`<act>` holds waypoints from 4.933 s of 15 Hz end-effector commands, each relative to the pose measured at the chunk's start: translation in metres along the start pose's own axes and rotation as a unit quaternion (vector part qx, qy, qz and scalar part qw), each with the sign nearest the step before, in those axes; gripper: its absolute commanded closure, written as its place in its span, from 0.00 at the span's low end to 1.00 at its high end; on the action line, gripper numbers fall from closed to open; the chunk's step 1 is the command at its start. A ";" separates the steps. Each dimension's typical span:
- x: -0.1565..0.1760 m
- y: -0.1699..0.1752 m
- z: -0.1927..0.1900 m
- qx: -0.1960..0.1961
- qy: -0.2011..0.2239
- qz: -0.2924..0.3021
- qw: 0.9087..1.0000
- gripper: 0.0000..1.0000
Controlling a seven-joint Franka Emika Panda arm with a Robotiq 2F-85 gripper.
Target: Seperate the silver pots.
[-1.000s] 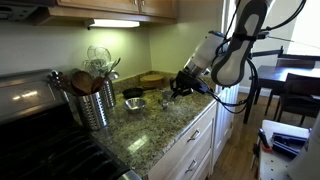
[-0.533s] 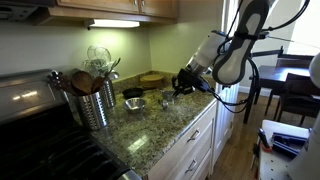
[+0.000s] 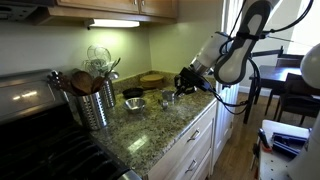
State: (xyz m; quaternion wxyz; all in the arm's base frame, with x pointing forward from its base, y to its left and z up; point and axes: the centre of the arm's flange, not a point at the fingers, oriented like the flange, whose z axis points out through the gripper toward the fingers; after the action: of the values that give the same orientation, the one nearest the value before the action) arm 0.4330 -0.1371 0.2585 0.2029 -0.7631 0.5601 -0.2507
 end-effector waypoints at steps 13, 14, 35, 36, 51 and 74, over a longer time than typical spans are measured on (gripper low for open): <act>0.005 0.062 0.029 0.039 -0.033 -0.015 0.999 0.92; 0.005 0.063 0.031 0.041 -0.036 -0.018 0.998 0.92; 0.014 0.073 0.059 0.077 -0.060 -0.051 0.994 0.61; 0.014 0.074 0.060 0.074 -0.060 -0.052 0.994 0.56; 0.005 0.053 0.030 0.011 -0.058 -0.127 0.990 0.00; -0.003 -0.070 -0.002 -0.166 -0.001 -0.361 0.918 0.00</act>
State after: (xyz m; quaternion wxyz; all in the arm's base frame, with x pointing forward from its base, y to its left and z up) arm 0.4628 -0.1206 0.3073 0.0046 -0.9310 0.2905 -0.2212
